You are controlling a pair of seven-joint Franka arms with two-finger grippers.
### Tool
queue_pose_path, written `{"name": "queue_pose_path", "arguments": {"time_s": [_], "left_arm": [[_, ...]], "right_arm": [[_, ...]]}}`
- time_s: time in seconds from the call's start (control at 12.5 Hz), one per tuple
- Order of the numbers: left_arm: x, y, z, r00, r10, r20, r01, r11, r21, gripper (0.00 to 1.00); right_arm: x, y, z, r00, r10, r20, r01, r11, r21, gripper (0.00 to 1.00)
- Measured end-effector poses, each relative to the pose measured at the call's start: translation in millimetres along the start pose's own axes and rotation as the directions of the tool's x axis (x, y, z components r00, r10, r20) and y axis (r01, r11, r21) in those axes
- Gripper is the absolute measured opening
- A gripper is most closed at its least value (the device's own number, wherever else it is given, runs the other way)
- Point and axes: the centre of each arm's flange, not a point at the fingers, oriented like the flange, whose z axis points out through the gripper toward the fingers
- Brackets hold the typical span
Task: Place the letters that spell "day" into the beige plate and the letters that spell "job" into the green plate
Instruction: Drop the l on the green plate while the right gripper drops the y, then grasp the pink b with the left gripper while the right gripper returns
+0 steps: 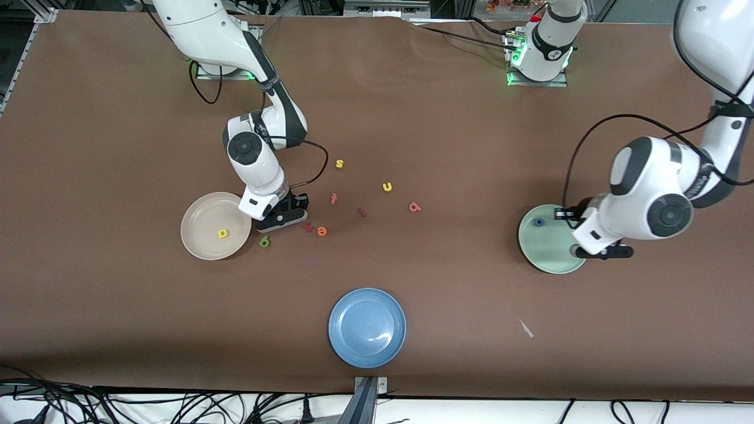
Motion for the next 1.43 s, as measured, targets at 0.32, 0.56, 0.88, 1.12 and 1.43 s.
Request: {"name": "queue_pose_path", "arguments": {"time_s": [0.32, 0.56, 0.88, 1.12, 1.43], "left_arm": [[24, -16, 63, 1.000, 0.029, 0.009, -0.028, 1.000, -0.005, 0.07], [29, -11, 66, 0.999, 0.031, -0.010, -0.031, 0.999, -0.017, 0.11], [34, -5, 48, 0.999, 0.003, -0.051, -0.004, 1.000, -0.024, 0.56], [29, 45, 20, 0.992, -0.091, -0.089, 0.085, 0.995, -0.060, 0.90], [-2, 163, 0, 0.976, -0.201, -0.081, 0.194, 0.977, -0.088, 0.99]], "right_arm": [[22, 50, -40, 0.994, -0.052, 0.096, 0.053, 0.999, -0.002, 0.37], [35, 103, -70, 0.986, -0.124, 0.110, 0.126, 0.992, -0.011, 0.37], [26, 163, -61, 0.977, -0.165, 0.132, 0.168, 0.986, -0.014, 0.40], [23, 167, -52, 0.980, -0.141, 0.138, 0.142, 0.990, 0.006, 0.63], [24, 153, -49, 0.982, -0.135, 0.130, 0.131, 0.991, 0.035, 0.85]]}}
